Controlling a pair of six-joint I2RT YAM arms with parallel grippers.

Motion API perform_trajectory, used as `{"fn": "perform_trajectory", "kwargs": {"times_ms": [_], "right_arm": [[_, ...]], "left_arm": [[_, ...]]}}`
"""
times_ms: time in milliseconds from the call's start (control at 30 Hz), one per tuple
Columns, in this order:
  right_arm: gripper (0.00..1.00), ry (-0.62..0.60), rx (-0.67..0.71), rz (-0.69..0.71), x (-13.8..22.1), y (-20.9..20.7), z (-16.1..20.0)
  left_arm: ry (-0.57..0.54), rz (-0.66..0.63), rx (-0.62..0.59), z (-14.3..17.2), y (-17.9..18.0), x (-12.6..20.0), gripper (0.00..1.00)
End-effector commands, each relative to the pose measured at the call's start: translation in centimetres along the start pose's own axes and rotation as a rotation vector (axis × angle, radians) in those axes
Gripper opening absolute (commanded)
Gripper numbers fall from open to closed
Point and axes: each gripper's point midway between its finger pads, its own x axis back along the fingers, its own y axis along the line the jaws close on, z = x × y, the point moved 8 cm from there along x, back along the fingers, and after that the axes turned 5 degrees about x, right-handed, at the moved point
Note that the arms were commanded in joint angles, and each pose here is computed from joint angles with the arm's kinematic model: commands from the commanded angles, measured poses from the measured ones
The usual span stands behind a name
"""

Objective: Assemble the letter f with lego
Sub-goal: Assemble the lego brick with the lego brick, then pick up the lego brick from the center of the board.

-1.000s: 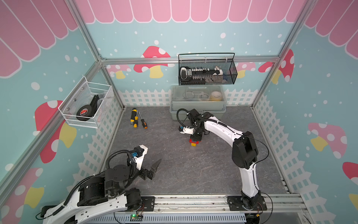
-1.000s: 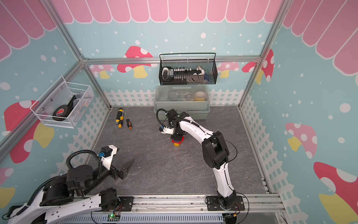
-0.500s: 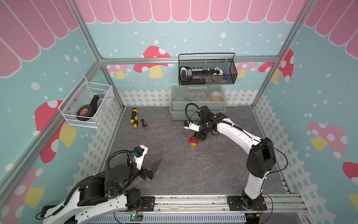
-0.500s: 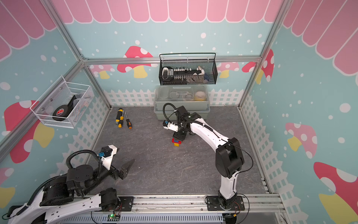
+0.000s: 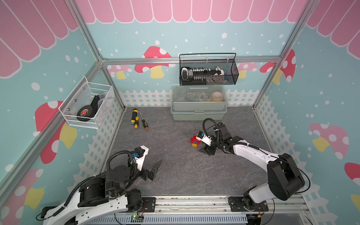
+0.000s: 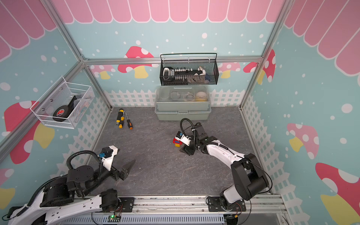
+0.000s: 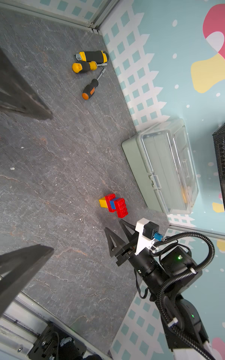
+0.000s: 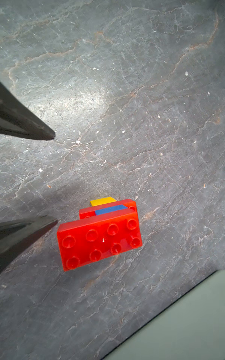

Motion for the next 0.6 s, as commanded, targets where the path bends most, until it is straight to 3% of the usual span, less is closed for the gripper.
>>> {"fn": "perform_trajectory", "kwargs": {"times_ms": [0, 567], "right_arm": [[0.64, -0.156, 0.043, 0.095, 1.0, -1.3, -2.6], [0.63, -0.133, 0.04, 0.123, 1.5, -3.9, -0.9]], "left_arm": [[0.013, -0.009, 0.002, 0.4, 0.1, -0.1, 0.99], [0.006, -0.023, 0.008, 0.3, 0.3, 0.0, 0.99]]}}
